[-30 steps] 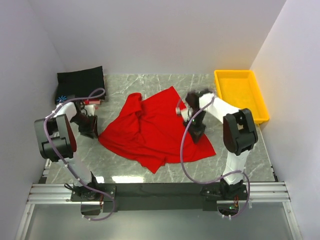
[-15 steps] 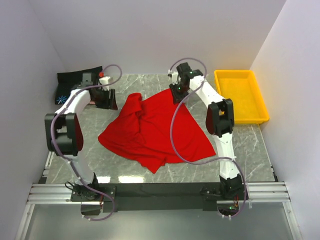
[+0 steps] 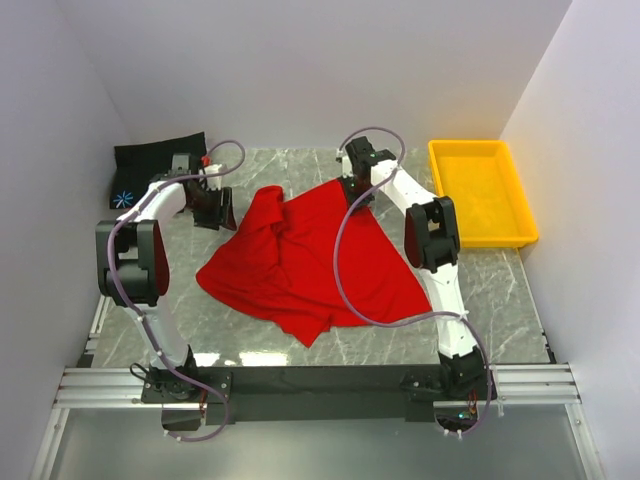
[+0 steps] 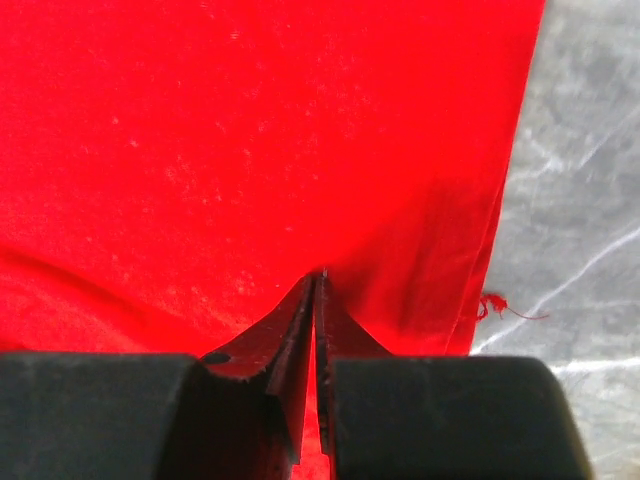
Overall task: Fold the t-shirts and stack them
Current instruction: Flatten the tshirt out
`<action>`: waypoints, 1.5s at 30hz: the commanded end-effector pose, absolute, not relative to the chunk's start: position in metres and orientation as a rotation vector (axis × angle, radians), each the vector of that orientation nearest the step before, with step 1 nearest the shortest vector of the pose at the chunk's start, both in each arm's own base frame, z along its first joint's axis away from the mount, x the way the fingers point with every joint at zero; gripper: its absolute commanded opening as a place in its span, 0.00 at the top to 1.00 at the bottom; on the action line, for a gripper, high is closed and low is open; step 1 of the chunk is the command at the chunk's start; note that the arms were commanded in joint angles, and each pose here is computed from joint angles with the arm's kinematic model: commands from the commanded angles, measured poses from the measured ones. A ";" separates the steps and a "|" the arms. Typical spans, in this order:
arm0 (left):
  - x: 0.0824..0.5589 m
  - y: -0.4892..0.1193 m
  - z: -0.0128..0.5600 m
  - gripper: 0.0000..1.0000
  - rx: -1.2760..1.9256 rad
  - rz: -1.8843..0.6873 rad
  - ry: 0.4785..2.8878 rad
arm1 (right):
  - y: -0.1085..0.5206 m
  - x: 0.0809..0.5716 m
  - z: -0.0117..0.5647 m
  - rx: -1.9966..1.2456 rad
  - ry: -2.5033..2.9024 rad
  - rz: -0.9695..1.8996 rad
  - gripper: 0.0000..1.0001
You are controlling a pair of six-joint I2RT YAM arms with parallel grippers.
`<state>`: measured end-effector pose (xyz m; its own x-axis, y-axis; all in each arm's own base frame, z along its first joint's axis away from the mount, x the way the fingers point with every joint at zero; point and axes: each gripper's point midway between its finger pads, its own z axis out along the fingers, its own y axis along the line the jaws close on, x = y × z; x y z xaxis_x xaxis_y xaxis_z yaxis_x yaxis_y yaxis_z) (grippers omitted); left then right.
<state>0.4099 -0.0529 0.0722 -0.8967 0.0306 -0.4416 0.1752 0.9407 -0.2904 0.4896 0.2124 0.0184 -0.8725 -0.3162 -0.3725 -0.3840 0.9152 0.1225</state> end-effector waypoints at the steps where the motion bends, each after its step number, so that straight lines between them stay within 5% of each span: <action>1: 0.412 -0.049 0.079 0.39 0.137 -0.430 2.649 | 0.167 0.436 -0.014 -0.483 2.996 0.134 0.89; 7: 0.403 -0.050 0.061 0.39 0.126 -0.430 2.694 | 0.152 0.376 -0.007 -0.497 3.149 0.204 0.92; 13: 0.371 -0.056 0.007 0.41 0.180 -0.359 2.874 | 0.091 0.334 -0.012 -0.494 3.294 -0.077 0.95; 21: 0.348 0.018 -0.005 0.99 0.057 -0.027 2.921 | 0.012 0.325 -0.005 -0.319 3.333 -0.240 0.98; 24: 0.355 0.038 0.005 0.99 0.015 -0.048 2.890 | 0.015 0.334 -0.001 -0.342 3.297 -0.185 0.98; 26: 0.369 0.026 0.022 0.91 0.078 -0.171 2.845 | 0.025 0.343 0.005 -0.377 3.268 -0.083 0.97; 27: 0.375 0.020 0.033 0.74 0.095 -0.219 2.811 | 0.028 0.345 0.011 -0.426 3.254 -0.047 0.96; 31: 0.420 -0.022 0.090 0.38 0.183 -0.450 2.587 | 0.067 0.359 0.042 -0.529 3.129 0.283 0.84; 36: 0.471 -0.063 0.096 0.30 0.204 -0.493 2.503 | 0.079 0.369 0.062 -0.598 3.033 0.336 0.76; 45: 0.540 -0.107 0.079 0.35 0.204 -0.664 2.411 | 0.079 0.368 0.062 -0.575 3.035 0.326 0.75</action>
